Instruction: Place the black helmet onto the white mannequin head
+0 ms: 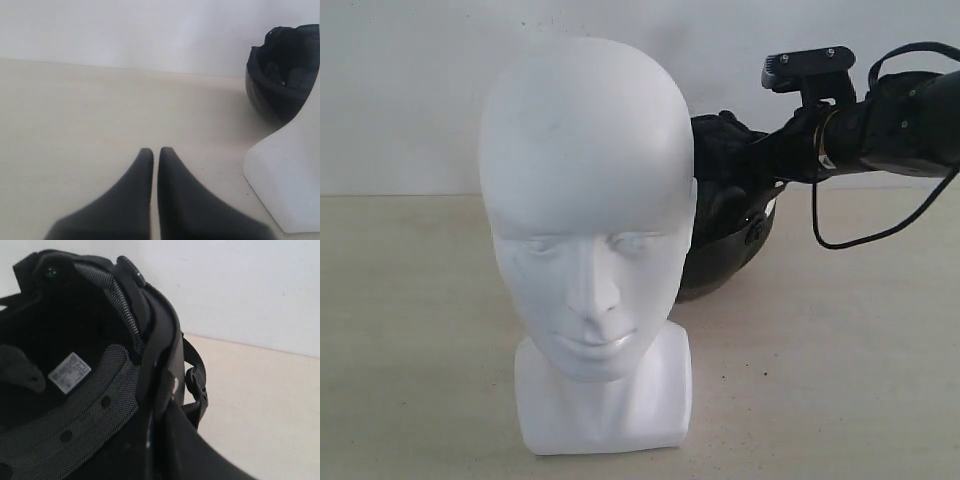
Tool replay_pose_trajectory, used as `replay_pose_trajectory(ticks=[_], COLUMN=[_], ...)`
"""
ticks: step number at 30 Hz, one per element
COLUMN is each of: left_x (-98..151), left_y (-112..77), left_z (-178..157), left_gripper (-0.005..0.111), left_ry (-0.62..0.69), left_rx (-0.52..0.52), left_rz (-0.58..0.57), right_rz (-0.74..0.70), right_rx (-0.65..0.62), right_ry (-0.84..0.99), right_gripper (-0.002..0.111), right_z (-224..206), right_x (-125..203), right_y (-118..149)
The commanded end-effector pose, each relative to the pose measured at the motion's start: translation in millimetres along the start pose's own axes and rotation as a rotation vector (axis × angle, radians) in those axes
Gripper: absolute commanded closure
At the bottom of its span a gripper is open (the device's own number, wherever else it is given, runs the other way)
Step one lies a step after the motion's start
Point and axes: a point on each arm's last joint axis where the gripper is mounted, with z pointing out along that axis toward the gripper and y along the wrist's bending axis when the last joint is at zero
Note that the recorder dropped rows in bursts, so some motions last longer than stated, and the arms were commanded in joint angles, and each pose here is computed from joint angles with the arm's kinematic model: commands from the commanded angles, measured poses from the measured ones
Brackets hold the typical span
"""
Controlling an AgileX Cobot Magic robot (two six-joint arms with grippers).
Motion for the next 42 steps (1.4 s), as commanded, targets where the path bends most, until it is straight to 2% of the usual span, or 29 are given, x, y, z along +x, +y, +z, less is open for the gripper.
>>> replay_pose_trajectory(ticks=[1, 4, 7, 11, 13, 15, 16, 18, 21, 23, 29, 38, 42], left_x=[1, 1, 1, 1, 1, 1, 1, 1, 1, 1, 1, 1, 1], left_y=[0.1, 0.1, 0.1, 0.1, 0.1, 0.1, 0.1, 0.1, 0.1, 0.1, 0.1, 0.1, 0.1], left_z=[0, 0, 0, 0, 0, 0, 0, 0, 0, 0, 0, 0, 0], left_gripper=[0.102, 0.102, 0.102, 0.102, 0.102, 0.102, 0.102, 0.102, 0.102, 0.102, 0.102, 0.102, 0.102], left_ry=[-0.003, -0.003, -0.003, -0.003, -0.003, -0.003, -0.003, -0.003, -0.003, -0.003, -0.003, -0.003, -0.003], left_rx=[-0.001, -0.001, -0.001, -0.001, -0.001, -0.001, -0.001, -0.001, -0.001, -0.001, -0.001, -0.001, -0.001], left_rz=[-0.008, -0.008, -0.008, -0.008, -0.008, -0.008, -0.008, -0.008, -0.008, -0.008, -0.008, -0.008, -0.008], right_rz=[-0.043, -0.015, 0.038, -0.037, -0.082, -0.113, -0.031, 0.031, 0.044, 0.034, 0.071, 0.242, 0.284], right_rx=[0.037, 0.030, 0.053, -0.023, -0.034, -0.122, -0.178, -0.223, -0.289, -0.282, -0.083, -0.058, -0.100], right_ry=[0.057, 0.087, 0.071, 0.001, 0.029, 0.082, 0.084, 0.081, 0.059, 0.048, 0.024, -0.028, -0.050], right_gripper=[0.108, 0.108, 0.108, 0.108, 0.108, 0.108, 0.108, 0.108, 0.108, 0.108, 0.108, 0.108, 0.108], right_z=[-21, -33, -54, -86, -93, -99, -103, -106, -114, -119, -146, -192, -208], right_x=[20, 39, 48, 56, 62, 70, 72, 74, 73, 73, 74, 90, 98], right_y=[-13, -28, -56, -74, -81, -86, -89, -94, -97, -97, -102, -79, -66])
